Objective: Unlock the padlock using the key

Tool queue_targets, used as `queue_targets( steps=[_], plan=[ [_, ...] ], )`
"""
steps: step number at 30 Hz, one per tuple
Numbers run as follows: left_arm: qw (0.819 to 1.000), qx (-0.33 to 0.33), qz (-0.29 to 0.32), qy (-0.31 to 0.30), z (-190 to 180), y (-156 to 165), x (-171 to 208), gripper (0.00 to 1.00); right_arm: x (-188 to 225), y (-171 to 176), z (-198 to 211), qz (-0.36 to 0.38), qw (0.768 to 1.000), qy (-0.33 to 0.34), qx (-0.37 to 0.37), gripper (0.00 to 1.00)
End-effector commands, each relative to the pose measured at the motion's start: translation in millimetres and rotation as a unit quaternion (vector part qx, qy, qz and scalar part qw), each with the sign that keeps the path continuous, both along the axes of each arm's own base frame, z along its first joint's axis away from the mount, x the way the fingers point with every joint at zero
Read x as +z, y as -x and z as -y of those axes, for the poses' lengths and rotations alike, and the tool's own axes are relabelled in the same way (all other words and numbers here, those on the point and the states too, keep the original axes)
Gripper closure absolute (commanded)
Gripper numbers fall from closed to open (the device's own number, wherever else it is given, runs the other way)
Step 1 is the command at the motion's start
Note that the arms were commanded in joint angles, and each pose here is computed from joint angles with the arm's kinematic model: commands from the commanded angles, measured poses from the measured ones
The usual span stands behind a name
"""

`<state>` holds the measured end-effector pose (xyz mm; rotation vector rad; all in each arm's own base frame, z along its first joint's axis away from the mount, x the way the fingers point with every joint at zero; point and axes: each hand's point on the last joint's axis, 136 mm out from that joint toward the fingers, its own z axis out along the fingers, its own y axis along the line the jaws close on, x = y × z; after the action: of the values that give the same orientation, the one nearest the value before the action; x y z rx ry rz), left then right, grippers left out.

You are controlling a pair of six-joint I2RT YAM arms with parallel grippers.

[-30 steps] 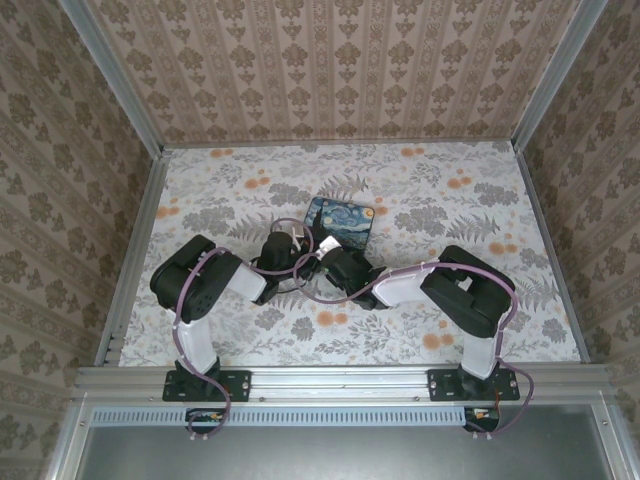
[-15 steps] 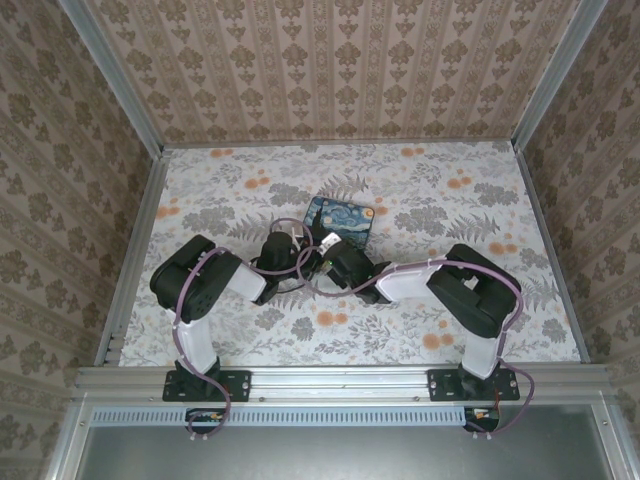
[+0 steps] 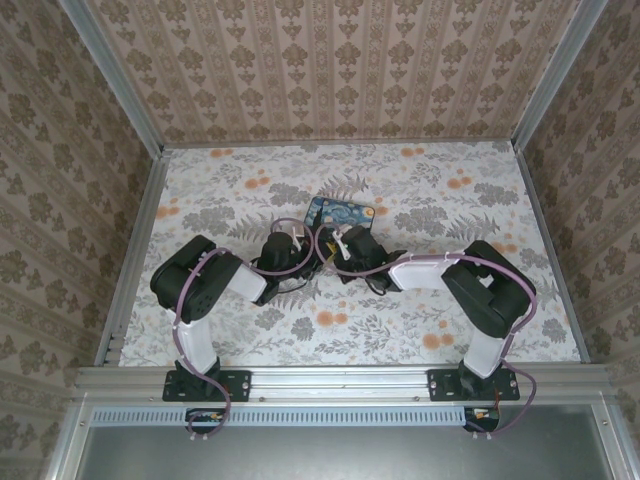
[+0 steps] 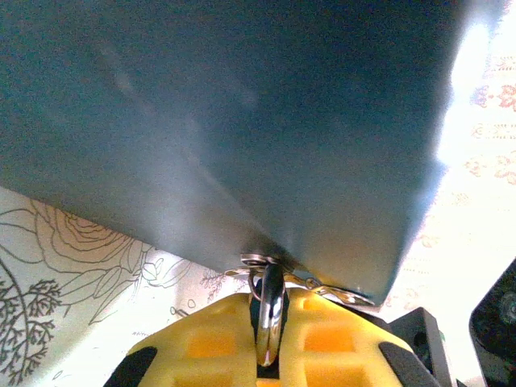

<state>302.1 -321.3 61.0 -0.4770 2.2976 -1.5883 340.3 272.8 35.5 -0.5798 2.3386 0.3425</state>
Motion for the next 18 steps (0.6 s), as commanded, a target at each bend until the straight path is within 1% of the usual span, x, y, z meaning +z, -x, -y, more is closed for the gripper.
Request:
queue_targets(
  steps=[1, 2, 4, 5, 7, 9, 12, 14, 18],
  plan=[
    [0.999, -0.038, -0.026, -0.017, 2.5, 24.1, -20.5, 1.0, 33.7, -10.0, -1.1, 0.014, 0.997, -0.074, -0.03, 0.68],
    [0.999, -0.038, -0.027, -0.018, 2.3, 24.5, -21.6, 1.0, 35.7, -7.7, 1.9, 0.01, 0.996, -0.085, -0.034, 0.61],
    [0.999, -0.038, -0.027, -0.021, 1.6, 24.3, -23.2, 1.0, 37.6, -1.3, 7.0, 0.0, 0.993, -0.109, -0.045, 0.5],
    [0.999, -0.039, -0.026, -0.022, 1.8, 24.6, -23.8, 1.0, 38.6, 2.1, 9.4, -0.005, 0.992, -0.119, -0.05, 0.46],
    [0.999, -0.041, -0.025, -0.025, 1.8, 24.8, -24.5, 0.95, 38.7, 6.9, 13.9, -0.015, 0.988, -0.137, -0.064, 0.41],
    [0.998, -0.044, -0.024, -0.027, 2.2, 25.9, -24.1, 0.89, 40.0, 10.5, 17.0, -0.027, 0.984, -0.161, -0.076, 0.36],
    [0.998, -0.051, -0.018, -0.038, 1.1, 27.4, -22.1, 0.76, 40.5, 14.4, 18.1, -0.049, 0.973, -0.204, -0.096, 0.32],
    [0.997, -0.054, -0.013, -0.05, -1.0, 29.2, -19.9, 0.65, 40.5, 15.9, 16.0, -0.065, 0.964, -0.236, -0.107, 0.31],
    [0.996, -0.061, -0.001, -0.071, -5.4, 32.5, -13.4, 0.51, 37.5, 14.8, 12.1, -0.082, 0.948, -0.28, -0.124, 0.29]
  ],
)
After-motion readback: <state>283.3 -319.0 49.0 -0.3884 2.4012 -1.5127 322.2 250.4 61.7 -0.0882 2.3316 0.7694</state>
